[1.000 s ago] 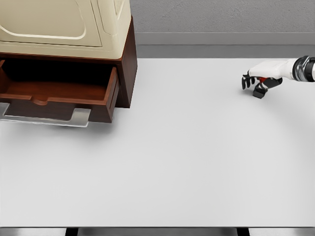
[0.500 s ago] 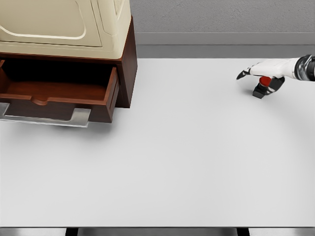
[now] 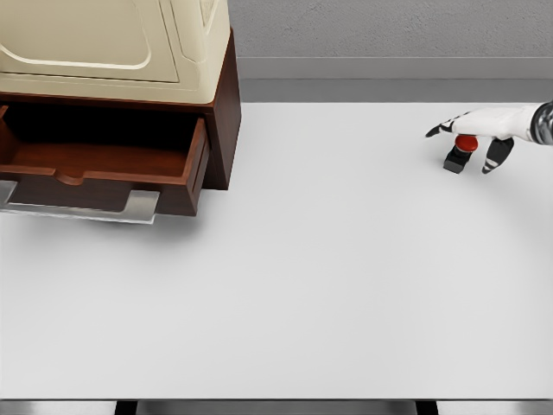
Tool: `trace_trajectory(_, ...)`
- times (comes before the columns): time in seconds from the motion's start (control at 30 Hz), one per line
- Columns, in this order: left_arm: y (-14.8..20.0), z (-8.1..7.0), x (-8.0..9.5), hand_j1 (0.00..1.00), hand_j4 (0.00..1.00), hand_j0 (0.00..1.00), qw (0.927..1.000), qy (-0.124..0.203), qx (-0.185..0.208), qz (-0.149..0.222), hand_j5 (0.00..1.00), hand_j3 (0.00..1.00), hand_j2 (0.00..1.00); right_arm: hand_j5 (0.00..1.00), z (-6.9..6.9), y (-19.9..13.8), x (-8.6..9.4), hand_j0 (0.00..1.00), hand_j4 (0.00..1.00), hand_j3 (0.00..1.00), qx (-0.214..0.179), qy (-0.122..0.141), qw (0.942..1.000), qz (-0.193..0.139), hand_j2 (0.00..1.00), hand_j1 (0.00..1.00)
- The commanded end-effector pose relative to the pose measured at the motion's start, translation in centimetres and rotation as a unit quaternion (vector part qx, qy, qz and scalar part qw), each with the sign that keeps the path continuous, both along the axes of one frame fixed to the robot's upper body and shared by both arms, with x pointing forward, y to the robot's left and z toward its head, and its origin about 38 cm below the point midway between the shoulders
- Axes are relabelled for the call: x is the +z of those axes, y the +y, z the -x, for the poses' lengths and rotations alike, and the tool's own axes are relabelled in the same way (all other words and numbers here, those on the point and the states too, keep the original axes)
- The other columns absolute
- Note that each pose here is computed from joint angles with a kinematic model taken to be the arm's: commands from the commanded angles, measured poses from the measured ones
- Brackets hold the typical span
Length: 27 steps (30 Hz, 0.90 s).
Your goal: Open the cabinet drawer with left arm, and place a switch into the drawer with right arm
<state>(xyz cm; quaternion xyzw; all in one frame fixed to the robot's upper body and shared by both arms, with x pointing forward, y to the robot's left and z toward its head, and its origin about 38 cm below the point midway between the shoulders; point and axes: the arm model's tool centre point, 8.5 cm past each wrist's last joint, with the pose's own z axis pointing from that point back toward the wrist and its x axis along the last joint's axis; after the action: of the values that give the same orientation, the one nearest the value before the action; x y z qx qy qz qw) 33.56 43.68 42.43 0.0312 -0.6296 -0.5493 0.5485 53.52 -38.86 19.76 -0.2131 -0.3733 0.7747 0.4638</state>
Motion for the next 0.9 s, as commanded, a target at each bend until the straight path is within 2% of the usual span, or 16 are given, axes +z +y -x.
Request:
trace_trajectory(0.0, -0.03, -0.02, 0.02, 1.0, 1.0, 1.0, 1.0, 0.001, 0.0, 0.003, 1.0, 1.0, 1.0, 0.99, -0.02, -0.16, 0.07, 0.99, 0.99, 0.99, -0.004, -0.001, 1.0, -0.003, 0.99, 0.99)
trace_trajectory(0.07, 0.01, 0.01, 0.04, 1.0, 1.0, 1.0, 1.0, 0.001, 0.001, 0.003, 1.0, 1.0, 1.0, 0.99, 0.0, -0.2, 0.01, 0.99, 0.99, 0.99, -0.004, 0.0, 1.0, -0.002, 0.99, 0.99)
trace_trajectory(0.13, -0.03, -0.02, 0.02, 1.0, 1.0, 1.0, 1.0, 0.001, 0.0, 0.003, 1.0, 1.0, 1.0, 0.94, 0.01, -0.33, -0.03, 0.94, 0.94, 0.94, -0.007, 0.001, 1.0, -0.003, 0.94, 0.94)
trace_trajectory(0.33, -0.07, -0.05, 0.0, 1.0, 1.0, 1.0, 1.0, 0.001, -0.001, 0.004, 1.0, 1.0, 1.0, 0.73, -0.06, -0.15, 0.01, 0.73, 0.73, 0.73, -0.005, 0.0, 1.0, -0.004, 0.73, 0.73)
trace_trajectory(0.87, -0.07, -0.05, 0.0, 1.0, 1.0, 1.0, 1.0, 0.001, -0.001, 0.004, 1.0, 1.0, 1.0, 0.69, 0.0, -0.32, -0.21, 0.69, 0.69, 0.69, -0.008, 0.003, 1.0, -0.003, 0.69, 0.69)
